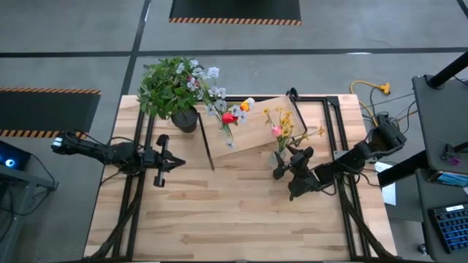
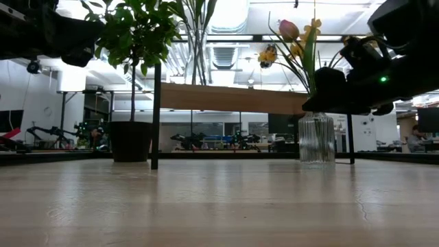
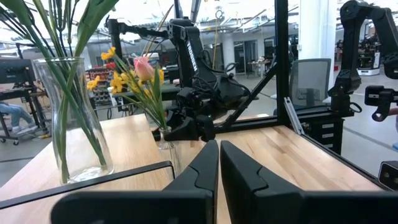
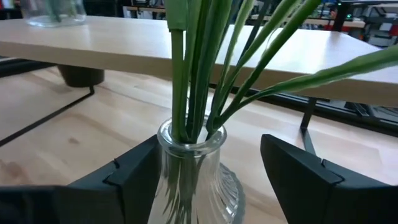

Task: Pick and place flowers into a vace then onto a shelf
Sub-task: Move the transparent vase on the shelf

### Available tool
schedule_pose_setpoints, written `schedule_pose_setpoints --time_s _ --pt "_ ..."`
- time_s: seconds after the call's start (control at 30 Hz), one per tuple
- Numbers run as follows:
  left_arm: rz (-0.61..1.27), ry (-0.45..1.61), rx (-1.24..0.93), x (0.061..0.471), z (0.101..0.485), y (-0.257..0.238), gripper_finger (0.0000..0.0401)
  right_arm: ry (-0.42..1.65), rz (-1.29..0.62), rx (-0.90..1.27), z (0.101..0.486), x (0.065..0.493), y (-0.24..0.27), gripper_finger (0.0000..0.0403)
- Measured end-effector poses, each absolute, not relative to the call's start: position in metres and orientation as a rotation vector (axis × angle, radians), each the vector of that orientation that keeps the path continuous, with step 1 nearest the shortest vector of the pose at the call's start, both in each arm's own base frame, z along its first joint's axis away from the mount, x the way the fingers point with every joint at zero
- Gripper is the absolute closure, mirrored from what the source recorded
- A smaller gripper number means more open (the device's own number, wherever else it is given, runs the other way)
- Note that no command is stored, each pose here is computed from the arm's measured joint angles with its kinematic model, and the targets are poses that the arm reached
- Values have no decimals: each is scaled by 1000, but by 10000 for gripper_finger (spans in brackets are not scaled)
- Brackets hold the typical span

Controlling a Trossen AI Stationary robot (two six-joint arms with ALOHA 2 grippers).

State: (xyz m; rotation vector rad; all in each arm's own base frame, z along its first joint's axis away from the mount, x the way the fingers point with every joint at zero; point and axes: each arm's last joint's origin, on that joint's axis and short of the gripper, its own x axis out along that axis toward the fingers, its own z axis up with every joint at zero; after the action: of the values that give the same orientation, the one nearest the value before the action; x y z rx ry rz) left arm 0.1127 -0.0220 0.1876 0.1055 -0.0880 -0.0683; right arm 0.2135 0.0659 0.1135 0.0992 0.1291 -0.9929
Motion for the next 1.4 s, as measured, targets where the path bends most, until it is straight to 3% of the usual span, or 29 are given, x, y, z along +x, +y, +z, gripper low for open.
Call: schedule_pose_setpoints --time_s 0.3,0.7,1.03,1.4 --pt "-68 -88 106 113 188 -22 401 124 -1002 109 114 215 64 178" --pt "-68 -88 106 113 187 -22 401 122 -1001 111 114 215 64 291" --pt "-69 -73 108 113 186 -22 401 116 -955 146 121 221 73 293" --pt "-69 -73 108 113 186 -22 401 136 -757 114 185 249 103 293"
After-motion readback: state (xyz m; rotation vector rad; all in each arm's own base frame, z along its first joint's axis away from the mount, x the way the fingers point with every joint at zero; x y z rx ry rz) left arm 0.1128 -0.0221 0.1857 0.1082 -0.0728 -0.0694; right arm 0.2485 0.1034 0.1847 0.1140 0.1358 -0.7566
